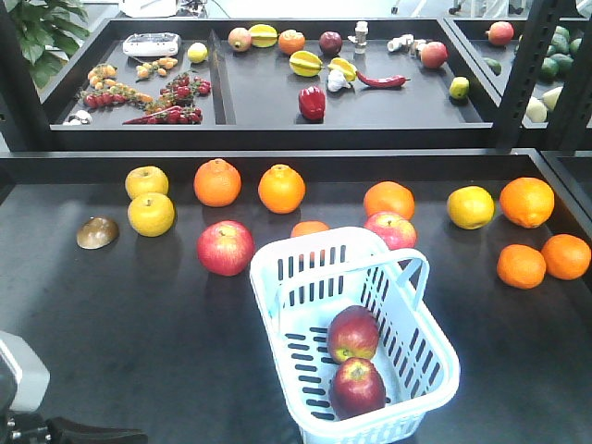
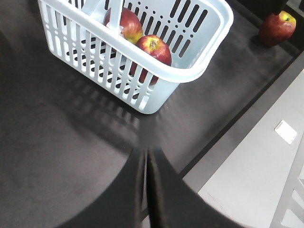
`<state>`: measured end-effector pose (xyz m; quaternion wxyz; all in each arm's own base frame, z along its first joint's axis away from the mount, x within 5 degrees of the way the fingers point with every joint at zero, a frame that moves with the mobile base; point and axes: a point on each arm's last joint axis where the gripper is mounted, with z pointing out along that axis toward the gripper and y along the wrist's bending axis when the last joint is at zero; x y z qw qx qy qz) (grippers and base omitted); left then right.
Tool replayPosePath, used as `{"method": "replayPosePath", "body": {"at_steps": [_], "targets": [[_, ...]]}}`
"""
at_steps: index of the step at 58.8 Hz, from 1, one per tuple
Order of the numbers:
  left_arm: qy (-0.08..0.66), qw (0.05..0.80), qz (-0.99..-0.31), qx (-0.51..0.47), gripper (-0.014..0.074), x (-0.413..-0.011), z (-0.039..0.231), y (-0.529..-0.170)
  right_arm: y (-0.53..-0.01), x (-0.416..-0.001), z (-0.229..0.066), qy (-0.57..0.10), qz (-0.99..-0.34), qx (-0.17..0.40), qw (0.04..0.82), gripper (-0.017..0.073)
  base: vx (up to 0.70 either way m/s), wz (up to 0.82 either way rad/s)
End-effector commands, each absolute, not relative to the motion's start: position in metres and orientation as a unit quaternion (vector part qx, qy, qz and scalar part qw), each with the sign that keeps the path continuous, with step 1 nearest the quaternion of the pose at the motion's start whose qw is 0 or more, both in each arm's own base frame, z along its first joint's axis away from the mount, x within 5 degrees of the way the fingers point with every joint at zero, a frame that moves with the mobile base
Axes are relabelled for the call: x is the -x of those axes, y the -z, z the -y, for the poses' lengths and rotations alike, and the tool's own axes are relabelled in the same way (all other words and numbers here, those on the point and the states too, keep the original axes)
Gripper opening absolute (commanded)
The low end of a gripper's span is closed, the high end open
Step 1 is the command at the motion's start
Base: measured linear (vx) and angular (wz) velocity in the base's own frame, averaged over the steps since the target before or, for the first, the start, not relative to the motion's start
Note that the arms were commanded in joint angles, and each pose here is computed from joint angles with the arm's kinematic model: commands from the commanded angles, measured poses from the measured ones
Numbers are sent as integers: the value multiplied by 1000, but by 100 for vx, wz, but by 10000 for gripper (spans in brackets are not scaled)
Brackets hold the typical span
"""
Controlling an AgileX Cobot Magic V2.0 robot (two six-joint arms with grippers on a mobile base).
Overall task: Pick three apples into basket with both arms
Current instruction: 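Close the right gripper on the red apple and lift it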
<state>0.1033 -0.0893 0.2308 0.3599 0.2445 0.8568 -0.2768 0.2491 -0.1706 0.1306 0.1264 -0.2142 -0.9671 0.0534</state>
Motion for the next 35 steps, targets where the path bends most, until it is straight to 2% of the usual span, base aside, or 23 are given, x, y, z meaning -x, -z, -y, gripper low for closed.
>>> {"method": "replayPosePath", "body": {"at_steps": [1,35], "targets": [[285,383,-850,-224,-6,-108,90,-240,-142,-253,176,-69,969,212,104,591,0,0],[284,385,-849,-224,-6,-108,90,-241,-111,-257,178,-57,969,204,127,591,0,0]]}}
